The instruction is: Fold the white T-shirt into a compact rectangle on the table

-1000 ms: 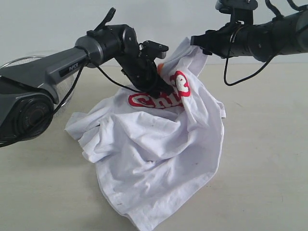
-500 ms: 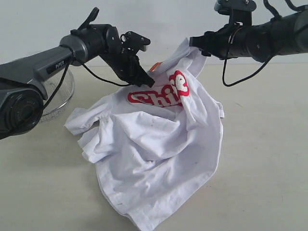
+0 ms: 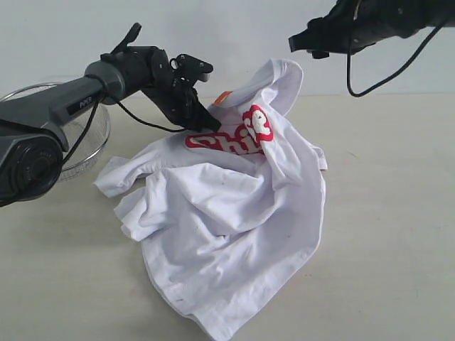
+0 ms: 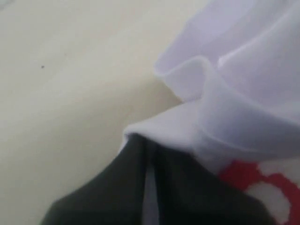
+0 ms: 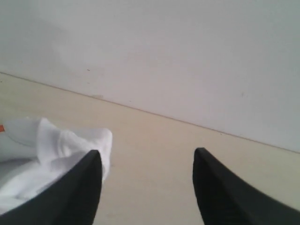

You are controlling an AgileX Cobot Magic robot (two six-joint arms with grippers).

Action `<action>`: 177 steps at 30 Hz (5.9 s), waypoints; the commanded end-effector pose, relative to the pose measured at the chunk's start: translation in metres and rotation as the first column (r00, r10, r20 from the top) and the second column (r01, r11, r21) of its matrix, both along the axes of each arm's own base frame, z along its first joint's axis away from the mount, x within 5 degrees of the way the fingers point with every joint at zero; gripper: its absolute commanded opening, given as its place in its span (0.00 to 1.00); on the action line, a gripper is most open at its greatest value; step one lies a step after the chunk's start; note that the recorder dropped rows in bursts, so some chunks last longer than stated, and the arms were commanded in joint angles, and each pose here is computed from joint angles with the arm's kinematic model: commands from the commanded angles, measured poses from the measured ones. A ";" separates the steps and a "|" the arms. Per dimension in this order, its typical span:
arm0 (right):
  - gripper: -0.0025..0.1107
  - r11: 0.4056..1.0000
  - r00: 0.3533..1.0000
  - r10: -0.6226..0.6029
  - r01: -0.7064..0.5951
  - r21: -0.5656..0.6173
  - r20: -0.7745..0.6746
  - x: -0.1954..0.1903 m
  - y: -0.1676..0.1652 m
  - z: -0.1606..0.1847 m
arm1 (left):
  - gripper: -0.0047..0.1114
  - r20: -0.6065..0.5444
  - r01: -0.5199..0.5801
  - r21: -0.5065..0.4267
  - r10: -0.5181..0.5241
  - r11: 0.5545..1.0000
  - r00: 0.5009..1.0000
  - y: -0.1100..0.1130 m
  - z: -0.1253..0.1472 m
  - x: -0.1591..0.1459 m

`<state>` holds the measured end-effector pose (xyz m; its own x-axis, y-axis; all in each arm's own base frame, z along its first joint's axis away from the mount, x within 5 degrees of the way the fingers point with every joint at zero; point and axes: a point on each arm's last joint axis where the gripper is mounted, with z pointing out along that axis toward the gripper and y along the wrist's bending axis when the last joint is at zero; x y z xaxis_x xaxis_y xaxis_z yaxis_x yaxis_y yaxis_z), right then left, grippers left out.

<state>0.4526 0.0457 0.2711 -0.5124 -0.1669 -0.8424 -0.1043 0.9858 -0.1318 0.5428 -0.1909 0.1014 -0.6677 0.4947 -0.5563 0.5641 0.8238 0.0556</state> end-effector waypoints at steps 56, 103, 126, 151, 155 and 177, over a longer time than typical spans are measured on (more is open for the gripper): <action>0.02 0.870 0.654 0.454 -0.178 0.460 -0.604 -0.206 0.148 -0.112 | 0.08 -0.255 -0.015 -0.277 -0.058 0.961 0.965 0.080 0.234 -0.233; 0.02 0.987 0.382 -0.059 0.161 0.004 -0.922 -0.175 -0.017 -0.179 | 0.08 -0.015 0.073 -0.384 -0.085 0.921 0.996 0.114 0.248 -0.411; 0.02 0.867 0.699 0.470 -0.249 0.431 -0.540 -0.171 0.164 -0.114 | 0.08 0.010 0.103 -0.367 -0.107 0.924 0.994 0.114 0.248 -0.410; 0.02 0.876 0.511 0.482 -0.281 0.391 -0.712 -0.153 0.194 -0.167 | 0.08 0.020 0.100 -0.369 -0.100 0.924 0.995 0.115 0.249 -0.409; 0.02 0.864 0.441 0.502 -0.299 0.405 -0.744 -0.160 0.194 -0.167 | 0.08 0.020 0.100 -0.369 -0.100 0.924 0.995 0.115 0.249 -0.409; 0.02 0.730 0.206 0.643 -0.455 0.510 -0.737 -0.234 0.252 -0.136 | 0.08 0.020 0.100 -0.369 -0.100 0.924 0.995 0.115 0.249 -0.409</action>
<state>0.2235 0.2957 0.1159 -0.7788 -0.6258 -0.0421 -0.5599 0.6633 0.4965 0.1344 -0.0756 0.3503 -0.6280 0.3222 -0.7084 0.6405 0.7310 -0.2354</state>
